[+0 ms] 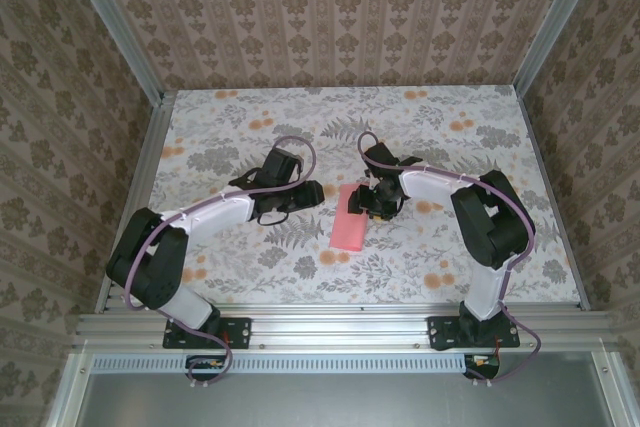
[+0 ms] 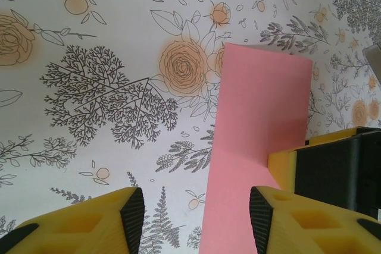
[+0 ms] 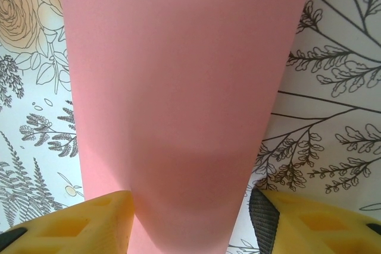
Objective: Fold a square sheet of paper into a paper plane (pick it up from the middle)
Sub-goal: Hold the square sheet of paper at the center of the table.
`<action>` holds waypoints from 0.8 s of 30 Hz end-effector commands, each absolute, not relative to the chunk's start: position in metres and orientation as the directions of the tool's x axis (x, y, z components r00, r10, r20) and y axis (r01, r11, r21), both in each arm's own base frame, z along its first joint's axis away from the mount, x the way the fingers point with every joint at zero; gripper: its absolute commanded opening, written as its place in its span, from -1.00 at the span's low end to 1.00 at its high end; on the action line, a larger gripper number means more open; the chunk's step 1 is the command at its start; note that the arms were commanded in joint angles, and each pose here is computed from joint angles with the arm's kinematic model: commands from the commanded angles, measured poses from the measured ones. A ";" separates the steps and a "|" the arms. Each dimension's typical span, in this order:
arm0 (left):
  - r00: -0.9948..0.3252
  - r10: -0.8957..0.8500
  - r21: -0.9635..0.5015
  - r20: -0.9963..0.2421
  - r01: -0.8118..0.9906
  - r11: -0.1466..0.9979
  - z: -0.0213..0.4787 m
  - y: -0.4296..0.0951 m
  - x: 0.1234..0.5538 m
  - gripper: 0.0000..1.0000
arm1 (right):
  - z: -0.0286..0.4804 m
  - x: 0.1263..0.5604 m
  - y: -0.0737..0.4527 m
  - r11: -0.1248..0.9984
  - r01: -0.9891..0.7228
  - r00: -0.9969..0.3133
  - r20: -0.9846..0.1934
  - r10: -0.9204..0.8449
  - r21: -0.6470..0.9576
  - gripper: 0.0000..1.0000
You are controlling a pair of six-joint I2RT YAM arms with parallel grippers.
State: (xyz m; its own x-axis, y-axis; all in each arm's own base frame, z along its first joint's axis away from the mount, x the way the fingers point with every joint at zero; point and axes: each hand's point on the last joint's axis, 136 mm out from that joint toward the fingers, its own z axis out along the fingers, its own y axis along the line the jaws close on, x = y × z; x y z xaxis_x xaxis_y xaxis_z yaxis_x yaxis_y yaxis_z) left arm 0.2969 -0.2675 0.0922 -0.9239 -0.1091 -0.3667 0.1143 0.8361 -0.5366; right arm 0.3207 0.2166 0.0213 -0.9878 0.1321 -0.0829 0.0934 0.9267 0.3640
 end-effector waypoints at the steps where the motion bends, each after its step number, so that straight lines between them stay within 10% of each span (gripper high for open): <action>1: -0.921 -0.114 -0.566 -0.373 0.128 0.815 0.103 -0.271 0.297 0.01 | 0.004 0.315 0.201 0.959 0.109 -0.989 -0.066 0.130 0.261 0.15; 24: -0.980 0.031 -0.601 -0.199 0.147 0.785 0.068 -0.345 0.296 -0.90 | -0.010 0.308 0.192 0.968 0.136 -0.989 -0.036 0.147 0.209 0.12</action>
